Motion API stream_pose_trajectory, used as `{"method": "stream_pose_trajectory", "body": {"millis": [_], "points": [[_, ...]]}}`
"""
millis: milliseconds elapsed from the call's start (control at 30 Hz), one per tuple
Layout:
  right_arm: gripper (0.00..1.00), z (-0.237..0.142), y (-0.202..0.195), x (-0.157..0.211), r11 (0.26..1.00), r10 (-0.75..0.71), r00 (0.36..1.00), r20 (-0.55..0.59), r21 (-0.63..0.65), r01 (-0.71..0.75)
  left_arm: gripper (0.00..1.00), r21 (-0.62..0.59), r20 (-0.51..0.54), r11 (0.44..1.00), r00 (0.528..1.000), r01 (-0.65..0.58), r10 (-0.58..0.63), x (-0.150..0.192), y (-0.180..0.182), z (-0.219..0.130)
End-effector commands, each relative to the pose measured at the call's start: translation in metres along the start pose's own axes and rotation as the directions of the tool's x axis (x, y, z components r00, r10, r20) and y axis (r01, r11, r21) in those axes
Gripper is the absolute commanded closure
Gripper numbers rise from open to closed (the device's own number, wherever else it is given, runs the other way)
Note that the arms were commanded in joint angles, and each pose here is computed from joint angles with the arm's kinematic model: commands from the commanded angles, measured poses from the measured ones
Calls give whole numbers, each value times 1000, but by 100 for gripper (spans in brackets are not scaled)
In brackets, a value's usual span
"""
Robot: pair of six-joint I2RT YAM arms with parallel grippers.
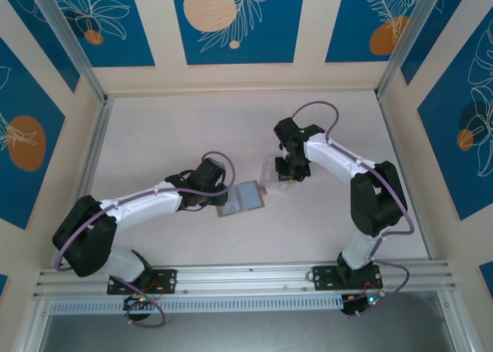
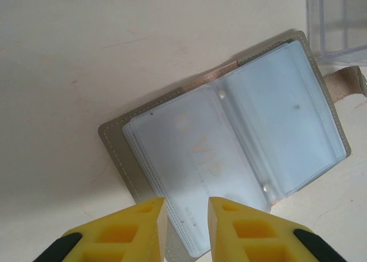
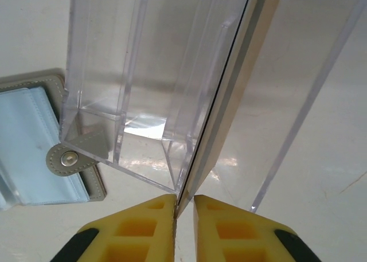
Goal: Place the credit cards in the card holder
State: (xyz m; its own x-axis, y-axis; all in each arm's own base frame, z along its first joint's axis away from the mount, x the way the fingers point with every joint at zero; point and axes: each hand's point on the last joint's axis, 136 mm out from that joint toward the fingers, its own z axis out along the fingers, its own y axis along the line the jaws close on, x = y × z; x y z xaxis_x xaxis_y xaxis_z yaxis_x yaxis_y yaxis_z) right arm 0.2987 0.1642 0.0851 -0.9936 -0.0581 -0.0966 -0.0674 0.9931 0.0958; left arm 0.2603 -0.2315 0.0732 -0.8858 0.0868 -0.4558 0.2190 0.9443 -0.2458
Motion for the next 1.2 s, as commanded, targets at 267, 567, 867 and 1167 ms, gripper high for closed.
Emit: {"method": "stream_pose_trajectory", "body": {"millis": [267, 567, 867, 1167], "points": [[83, -8, -4, 12, 1000, -9, 1000, -12, -1, 9, 75, -4, -17, 1000, 1000, 9, -9, 4, 4, 2], [97, -18, -2, 18, 998, 1, 1000, -6, -61, -1, 75, -5, -18, 1000, 1000, 8, -8, 4, 4, 2], [100, -16, -14, 9, 997, 48, 999, -4, -65, -48, 75, -3, -16, 1000, 1000, 4, -4, 2, 3, 2], [100, -19, -19, 12, 990, 104, 995, 5, -95, -103, 75, -6, -20, 1000, 1000, 3, -3, 4, 4, 3]]}}
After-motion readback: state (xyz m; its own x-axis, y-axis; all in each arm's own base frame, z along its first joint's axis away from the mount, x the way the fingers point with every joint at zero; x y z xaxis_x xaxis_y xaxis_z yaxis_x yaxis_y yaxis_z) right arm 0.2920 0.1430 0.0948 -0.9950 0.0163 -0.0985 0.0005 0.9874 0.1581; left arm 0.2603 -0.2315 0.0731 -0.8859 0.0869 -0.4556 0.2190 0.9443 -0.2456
